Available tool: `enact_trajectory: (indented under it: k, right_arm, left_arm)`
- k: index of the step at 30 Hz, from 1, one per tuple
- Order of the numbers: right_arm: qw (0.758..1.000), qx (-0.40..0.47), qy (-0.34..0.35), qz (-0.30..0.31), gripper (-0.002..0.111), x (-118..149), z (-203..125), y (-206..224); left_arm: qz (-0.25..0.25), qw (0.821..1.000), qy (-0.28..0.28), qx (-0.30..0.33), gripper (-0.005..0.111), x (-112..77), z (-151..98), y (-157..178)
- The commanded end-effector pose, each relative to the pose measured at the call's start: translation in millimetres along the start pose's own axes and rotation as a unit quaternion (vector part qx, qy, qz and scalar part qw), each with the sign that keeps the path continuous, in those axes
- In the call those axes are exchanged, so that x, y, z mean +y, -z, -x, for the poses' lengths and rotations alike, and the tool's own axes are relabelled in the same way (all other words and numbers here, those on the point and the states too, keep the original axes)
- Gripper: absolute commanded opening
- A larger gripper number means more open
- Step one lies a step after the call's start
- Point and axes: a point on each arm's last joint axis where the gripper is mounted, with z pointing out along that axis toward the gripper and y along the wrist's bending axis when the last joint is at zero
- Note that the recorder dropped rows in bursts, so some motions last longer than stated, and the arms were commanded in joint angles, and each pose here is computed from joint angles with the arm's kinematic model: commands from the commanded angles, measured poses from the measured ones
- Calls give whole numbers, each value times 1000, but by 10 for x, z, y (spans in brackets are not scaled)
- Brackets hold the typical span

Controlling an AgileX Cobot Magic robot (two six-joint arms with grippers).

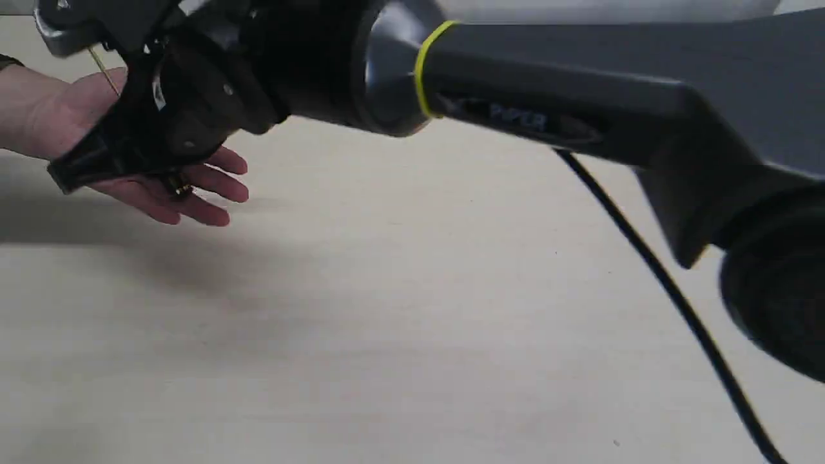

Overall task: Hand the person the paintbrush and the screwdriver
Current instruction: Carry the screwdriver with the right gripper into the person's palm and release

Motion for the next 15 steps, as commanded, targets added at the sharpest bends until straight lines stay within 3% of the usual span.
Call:
enact_trajectory:
  k: [1, 6, 8, 12, 15]
  right_arm:
    - [1000, -20, 7, -1, 15, -51, -5, -136]
    - [1000, -15, 7, -2, 42, -54, -7, -120]
    - [1000, -9, 6, -5, 46, -56, 26, -27]
    - [1000, 8, 4, -14, 45, -75, 104, 225]
    - [1000, 14, -1, -22, 25, -131, 194, 495]
  left_arm:
    - [-5, 1000, 2, -3, 0, -6, 0, 0]
    - [-5, 1000, 2, -3, 0, -6, 0, 0]
    - [-5, 1000, 2, -3, 0, -6, 0, 0]
    - [-5, 1000, 2, -3, 0, -6, 0, 0]
    - [-4, 1000, 1, -4, 0, -5, 2, 0]
